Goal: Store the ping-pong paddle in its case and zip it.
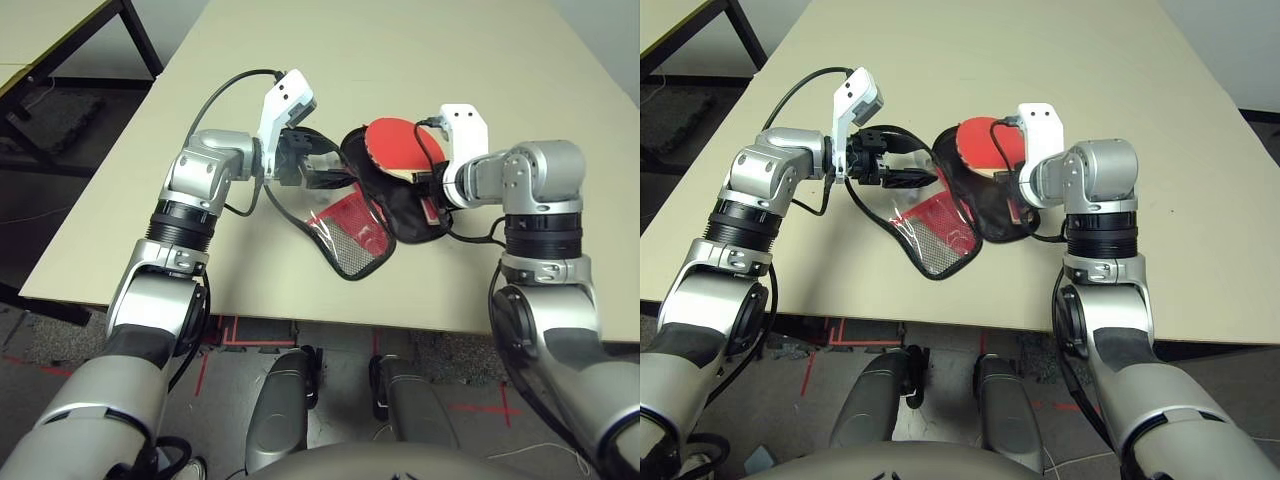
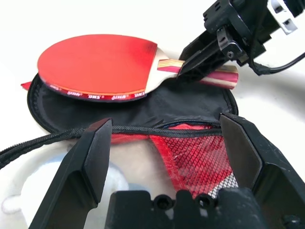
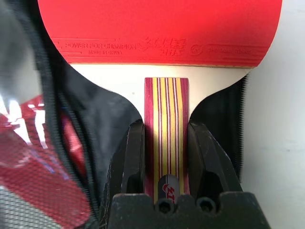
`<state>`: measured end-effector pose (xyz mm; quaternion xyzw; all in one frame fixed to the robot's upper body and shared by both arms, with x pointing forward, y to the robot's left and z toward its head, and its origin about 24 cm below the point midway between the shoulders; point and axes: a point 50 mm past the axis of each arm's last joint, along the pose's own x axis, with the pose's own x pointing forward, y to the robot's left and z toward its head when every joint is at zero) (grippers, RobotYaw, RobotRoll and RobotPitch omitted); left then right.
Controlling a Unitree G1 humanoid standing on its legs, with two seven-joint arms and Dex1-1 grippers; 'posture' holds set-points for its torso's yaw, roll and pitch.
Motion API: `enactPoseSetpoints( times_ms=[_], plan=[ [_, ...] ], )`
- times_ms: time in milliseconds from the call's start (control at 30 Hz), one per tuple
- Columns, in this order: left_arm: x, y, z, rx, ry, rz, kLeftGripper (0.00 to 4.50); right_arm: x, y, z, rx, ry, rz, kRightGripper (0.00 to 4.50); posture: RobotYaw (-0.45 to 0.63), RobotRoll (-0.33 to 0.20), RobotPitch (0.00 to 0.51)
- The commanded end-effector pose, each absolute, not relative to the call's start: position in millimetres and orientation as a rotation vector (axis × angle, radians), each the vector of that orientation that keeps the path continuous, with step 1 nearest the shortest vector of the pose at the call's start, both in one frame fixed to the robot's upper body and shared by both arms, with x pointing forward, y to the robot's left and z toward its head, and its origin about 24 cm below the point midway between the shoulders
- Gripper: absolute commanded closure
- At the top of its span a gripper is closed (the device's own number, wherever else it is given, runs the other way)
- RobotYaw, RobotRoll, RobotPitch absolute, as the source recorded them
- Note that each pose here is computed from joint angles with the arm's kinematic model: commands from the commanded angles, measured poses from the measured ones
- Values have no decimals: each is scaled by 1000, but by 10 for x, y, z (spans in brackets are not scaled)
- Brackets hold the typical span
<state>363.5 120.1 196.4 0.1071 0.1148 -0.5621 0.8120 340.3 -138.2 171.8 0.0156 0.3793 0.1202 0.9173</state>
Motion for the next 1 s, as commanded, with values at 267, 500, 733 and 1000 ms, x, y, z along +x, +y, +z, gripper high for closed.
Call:
enactPoseSetpoints(
  times_ms=[267, 500, 733, 1000],
  plan=[
    [3653, 1204, 1982, 237, 242, -1190, 0, 3373, -1430, 1542, 22, 795, 227, 3422, 51, 0, 141],
    [3661, 1215, 1987, 237, 236, -1178, 0, 3410, -1480, 1443, -8, 796, 217, 2399, 49, 0, 138],
    [3690, 1241, 2056, 239, 208, -1157, 0, 3428, -1505, 1561, -8, 723, 245, 33, 39, 0, 135],
    [3830, 1574, 2312, 279, 145, -1012, 0, 3435, -1586, 2027, -5, 533, 403, 33, 35, 0, 129]
  ],
)
